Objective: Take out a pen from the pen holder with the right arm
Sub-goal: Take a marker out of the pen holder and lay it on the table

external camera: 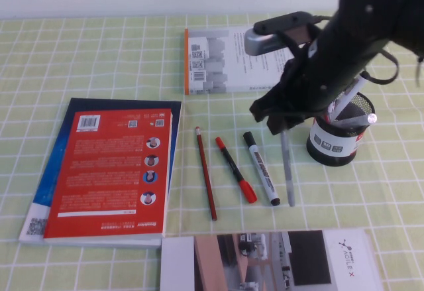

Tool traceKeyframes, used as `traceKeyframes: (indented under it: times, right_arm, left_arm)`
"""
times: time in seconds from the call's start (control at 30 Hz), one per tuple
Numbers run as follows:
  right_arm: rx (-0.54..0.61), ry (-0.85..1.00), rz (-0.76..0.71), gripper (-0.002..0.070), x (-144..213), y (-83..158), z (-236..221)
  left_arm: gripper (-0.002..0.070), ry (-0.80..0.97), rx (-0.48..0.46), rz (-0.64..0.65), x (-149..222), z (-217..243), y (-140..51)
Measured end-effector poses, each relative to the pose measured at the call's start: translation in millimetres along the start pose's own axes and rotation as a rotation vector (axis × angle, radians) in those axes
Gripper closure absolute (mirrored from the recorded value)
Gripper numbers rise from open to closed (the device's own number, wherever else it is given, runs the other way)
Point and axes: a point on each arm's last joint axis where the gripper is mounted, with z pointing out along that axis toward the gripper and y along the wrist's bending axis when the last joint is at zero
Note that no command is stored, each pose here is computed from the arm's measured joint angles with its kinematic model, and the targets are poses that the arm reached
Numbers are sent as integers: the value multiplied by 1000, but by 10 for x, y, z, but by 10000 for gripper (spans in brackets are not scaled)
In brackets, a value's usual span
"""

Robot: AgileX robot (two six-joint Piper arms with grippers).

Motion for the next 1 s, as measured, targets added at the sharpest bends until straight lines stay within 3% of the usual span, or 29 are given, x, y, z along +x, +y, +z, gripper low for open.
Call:
traceKeyframes:
  times: [0.37,1.0]
  right_arm:
    - [11,104,38,610,-304,-204,575]
    - [1,9,97,621,-435,-386,1094]
  left_arm:
    - [680,0,0,0,0,0,0]
    - [680,0,0,0,0,0,0]
